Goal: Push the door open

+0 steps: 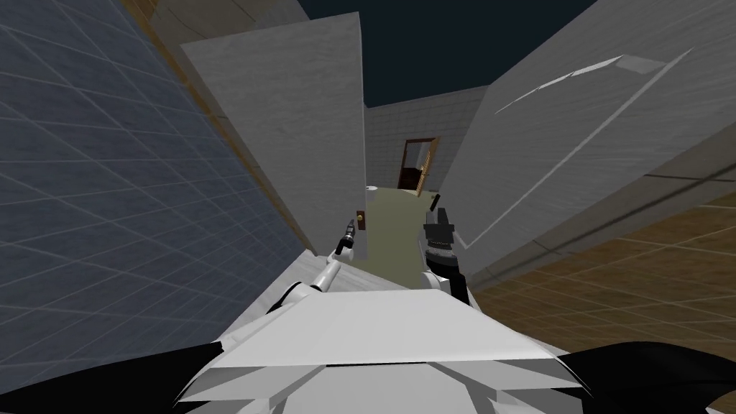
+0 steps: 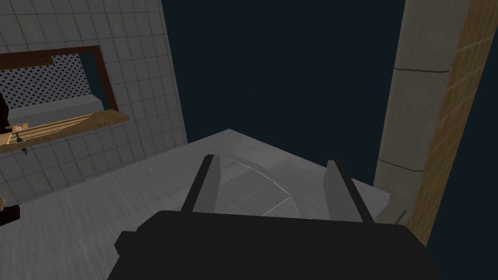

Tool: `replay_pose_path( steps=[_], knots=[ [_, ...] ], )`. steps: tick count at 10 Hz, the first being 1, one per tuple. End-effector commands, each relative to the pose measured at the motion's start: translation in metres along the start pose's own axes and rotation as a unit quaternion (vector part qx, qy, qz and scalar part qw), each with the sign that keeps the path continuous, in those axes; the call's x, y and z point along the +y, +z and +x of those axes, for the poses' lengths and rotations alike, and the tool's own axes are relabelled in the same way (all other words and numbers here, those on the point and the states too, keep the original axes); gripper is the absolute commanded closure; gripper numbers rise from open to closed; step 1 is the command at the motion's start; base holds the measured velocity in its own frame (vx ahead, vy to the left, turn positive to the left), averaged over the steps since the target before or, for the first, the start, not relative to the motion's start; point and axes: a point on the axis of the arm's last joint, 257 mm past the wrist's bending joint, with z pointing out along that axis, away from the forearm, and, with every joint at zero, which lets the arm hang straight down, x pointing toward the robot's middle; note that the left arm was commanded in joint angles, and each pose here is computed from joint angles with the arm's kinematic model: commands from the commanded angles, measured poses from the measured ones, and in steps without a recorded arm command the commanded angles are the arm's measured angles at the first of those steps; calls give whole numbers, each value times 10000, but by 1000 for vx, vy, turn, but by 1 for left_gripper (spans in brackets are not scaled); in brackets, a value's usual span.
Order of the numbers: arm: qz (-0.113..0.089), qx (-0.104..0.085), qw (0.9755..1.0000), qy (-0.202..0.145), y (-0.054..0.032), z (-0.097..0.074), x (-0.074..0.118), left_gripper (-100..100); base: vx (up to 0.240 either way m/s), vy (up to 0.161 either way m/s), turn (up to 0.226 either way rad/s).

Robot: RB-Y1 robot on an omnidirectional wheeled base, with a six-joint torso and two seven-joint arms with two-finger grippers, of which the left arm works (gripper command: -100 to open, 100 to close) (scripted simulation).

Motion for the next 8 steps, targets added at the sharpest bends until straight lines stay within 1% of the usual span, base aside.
replay_pose_path(
  steps=[1,3,4,5,8],
  knots=[
    [1,25,10000,-59,1,64,-7,-100,-196,-42,28],
    [5,67,9998,-165,-2,178,-17,-100,-210,-28,20],
    [7,54,9999,-133,-1,143,-15,-100,-90,-11,0],
    [9,12,10000,-79,0,54,-10,-100,110,-25,-34],
    [17,-28,10000,-44,1,-16,-10,-100,187,-24,-21]
  ],
)
